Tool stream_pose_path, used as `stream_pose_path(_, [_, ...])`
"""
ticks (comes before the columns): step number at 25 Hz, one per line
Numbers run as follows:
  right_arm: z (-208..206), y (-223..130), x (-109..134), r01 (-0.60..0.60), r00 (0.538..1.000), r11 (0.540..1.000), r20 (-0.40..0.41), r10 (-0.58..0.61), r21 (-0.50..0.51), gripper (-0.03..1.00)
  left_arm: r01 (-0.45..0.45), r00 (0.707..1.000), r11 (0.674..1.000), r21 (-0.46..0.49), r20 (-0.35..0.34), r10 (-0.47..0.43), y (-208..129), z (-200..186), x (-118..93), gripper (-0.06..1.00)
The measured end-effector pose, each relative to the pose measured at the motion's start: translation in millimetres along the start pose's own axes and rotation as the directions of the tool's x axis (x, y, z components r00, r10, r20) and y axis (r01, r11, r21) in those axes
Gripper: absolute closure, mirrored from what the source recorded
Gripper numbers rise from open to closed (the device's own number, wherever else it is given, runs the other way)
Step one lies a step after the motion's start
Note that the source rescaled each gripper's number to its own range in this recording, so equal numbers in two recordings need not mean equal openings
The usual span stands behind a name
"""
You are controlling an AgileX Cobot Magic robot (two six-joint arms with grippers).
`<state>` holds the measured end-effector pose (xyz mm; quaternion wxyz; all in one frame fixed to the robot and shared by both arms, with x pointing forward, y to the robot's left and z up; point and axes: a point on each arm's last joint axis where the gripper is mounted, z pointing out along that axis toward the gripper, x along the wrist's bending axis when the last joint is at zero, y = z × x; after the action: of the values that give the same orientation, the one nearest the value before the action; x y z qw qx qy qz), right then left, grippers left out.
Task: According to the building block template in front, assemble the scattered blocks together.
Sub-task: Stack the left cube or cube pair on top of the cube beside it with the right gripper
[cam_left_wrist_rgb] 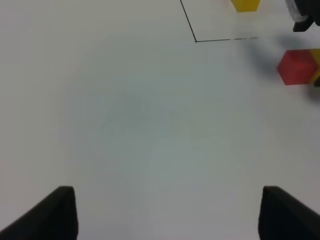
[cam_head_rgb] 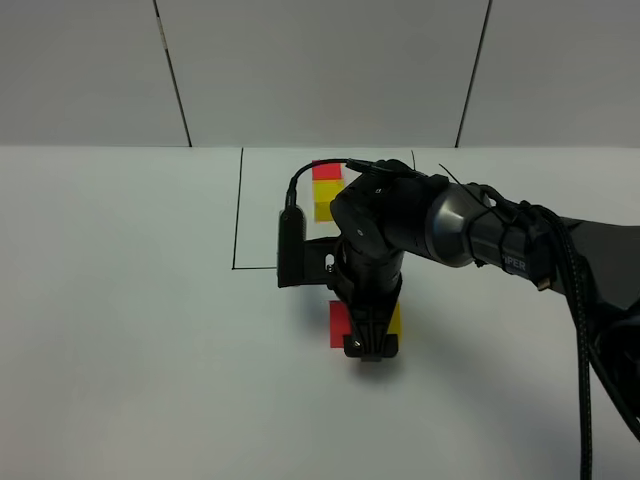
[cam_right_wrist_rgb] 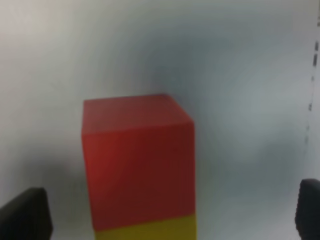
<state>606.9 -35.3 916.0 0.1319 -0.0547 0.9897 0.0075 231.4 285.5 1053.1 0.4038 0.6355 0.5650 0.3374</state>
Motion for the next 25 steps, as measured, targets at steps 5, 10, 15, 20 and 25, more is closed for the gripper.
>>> stream_pose_path(5, [12.4, -4.8, 1.8, -0.016, 0.999, 1.000, -0.039, 0.017, 0.017, 0.05, 0.000, 1.000, 1.000, 0.000, 0.000, 0.000, 0.0, 0.0, 0.0, 0.38])
stream_pose_path(10, [14.9, -4.4, 1.8, -0.018, 0.999, 1.000, -0.040, 0.018, 0.011, 0.07, 0.000, 1.000, 1.000, 0.000, 0.000, 0.000, 0.0, 0.0, 0.0, 0.38])
stream_pose_path(15, [21.9, -3.7, 2.9, -0.017, 0.999, 1.000, -0.049, 0.018, 0.012, 0.11, 0.000, 1.000, 1.000, 0.000, 0.000, 0.000, 0.0, 0.0, 0.0, 0.38])
stream_pose_path(20, [21.8, -3.2, 2.4, -0.020, 0.998, 1.000, -0.051, 0.020, 0.011, 0.14, 0.000, 1.000, 1.000, 0.000, 0.000, 0.000, 0.0, 0.0, 0.0, 0.38])
stream_pose_path(25, [24.0, -1.7, 3.3, -0.032, 0.998, 0.999, -0.063, 0.032, 0.000, 0.15, 0.000, 1.000, 1.000, 0.000, 0.000, 0.000, 0.0, 0.0, 0.0, 0.38])
